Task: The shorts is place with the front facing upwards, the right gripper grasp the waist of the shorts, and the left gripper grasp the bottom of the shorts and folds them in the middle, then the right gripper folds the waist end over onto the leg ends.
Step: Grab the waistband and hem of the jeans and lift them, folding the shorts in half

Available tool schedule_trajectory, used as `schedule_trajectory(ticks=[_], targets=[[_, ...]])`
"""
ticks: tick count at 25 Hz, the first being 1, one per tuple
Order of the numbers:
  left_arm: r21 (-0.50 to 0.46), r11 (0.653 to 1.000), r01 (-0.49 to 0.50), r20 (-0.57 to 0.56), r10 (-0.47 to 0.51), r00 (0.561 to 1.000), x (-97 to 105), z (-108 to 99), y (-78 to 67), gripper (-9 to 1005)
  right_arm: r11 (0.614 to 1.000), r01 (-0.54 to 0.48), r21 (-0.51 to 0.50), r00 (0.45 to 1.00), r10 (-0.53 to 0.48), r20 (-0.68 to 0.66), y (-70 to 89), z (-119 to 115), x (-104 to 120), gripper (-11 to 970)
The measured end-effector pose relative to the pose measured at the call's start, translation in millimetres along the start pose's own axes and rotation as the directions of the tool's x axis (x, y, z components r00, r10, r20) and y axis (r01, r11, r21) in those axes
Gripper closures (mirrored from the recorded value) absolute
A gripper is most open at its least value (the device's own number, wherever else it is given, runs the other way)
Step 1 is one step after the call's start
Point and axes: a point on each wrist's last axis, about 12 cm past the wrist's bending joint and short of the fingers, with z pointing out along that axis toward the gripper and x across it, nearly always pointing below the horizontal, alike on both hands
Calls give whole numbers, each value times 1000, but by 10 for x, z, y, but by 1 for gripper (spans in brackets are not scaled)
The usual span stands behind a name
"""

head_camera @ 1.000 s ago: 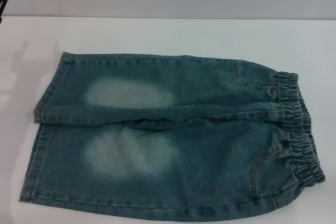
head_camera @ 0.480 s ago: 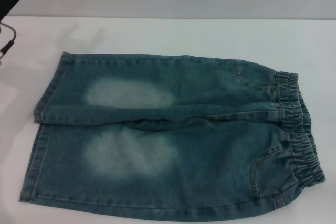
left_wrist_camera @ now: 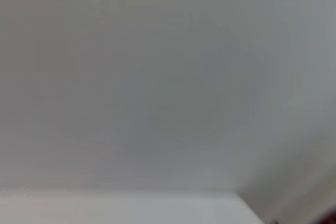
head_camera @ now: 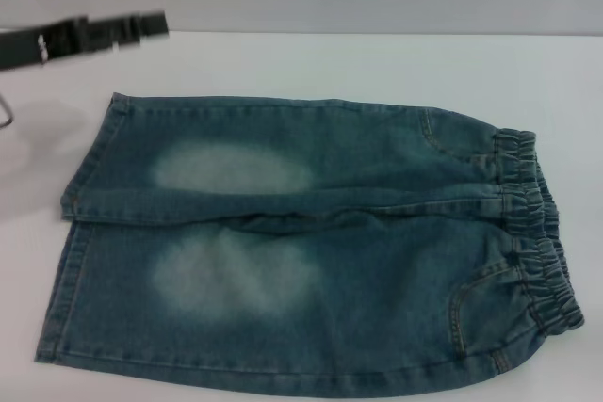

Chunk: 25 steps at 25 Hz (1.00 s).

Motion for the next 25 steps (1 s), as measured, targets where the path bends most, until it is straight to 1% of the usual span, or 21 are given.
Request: schedule_trajectory(ticks=[1,4,5,7,8,9,10,11,12,16,18,19,21,23,24,25], targets=[[16,1000,22,-61,-21,998,13,-62,-20,156,1000,0,0,1000,0,1,1,4,-2,370],[16,1000,22,-61,-21,998,13,-62,-20,156,1000,5,-2,1000,-5,8,1,27,-13,370],[21,998,64,-165,-60,985,53,-191,-31,156,1000,6,-3,1000,-6,11,2,33,-16,370],[-2,994,110,-221,-108,969,106,-282,-11,156,1000,7,-2,1000,-7,14,2,42,-21,370],[-2,994,110,-221,-108,969,106,-282,-11,156,1000,8,-2,1000,-8,16,-1,45,-24,370],[-35,987,156,-272,-159,949,153,-375,21,156,1000,10,-2,1000,-9,17,-3,48,-27,370],[-49,984,173,-293,-180,939,174,-423,31,156,1000,11,-2,1000,-11,19,-5,52,-29,370],[-49,984,173,-293,-180,939,174,-423,31,156,1000,12,-2,1000,-12,20,-7,53,-31,370],[-60,981,187,-310,-196,930,194,-465,38,156,1000,12,-1,1000,-12,20,-8,54,-32,370],[-116,966,231,-382,-258,887,335,-603,74,155,1000,7,0,1000,-7,20,-16,52,-33,370],[-116,966,231,-382,-258,887,335,-603,74,155,1000,8,0,1000,-8,21,-24,51,-36,370],[-133,960,245,-446,-278,851,453,-659,69,155,1000,10,1,1000,-10,22,-30,53,-39,370],[-141,957,254,-472,-291,832,509,-681,65,155,1000,10,0,1000,-10,23,-33,55,-41,370],[-141,957,254,-472,-291,832,509,-681,65,155,1000,8,-1,1000,-8,25,-35,59,-45,370],[-153,953,263,-487,-304,819,547,-703,68,155,1000,7,-2,1000,-7,25,-36,61,-46,370],[-179,943,282,-505,-334,796,606,-745,76,155,1000,6,-4,1000,-6,25,-34,62,-46,370]])
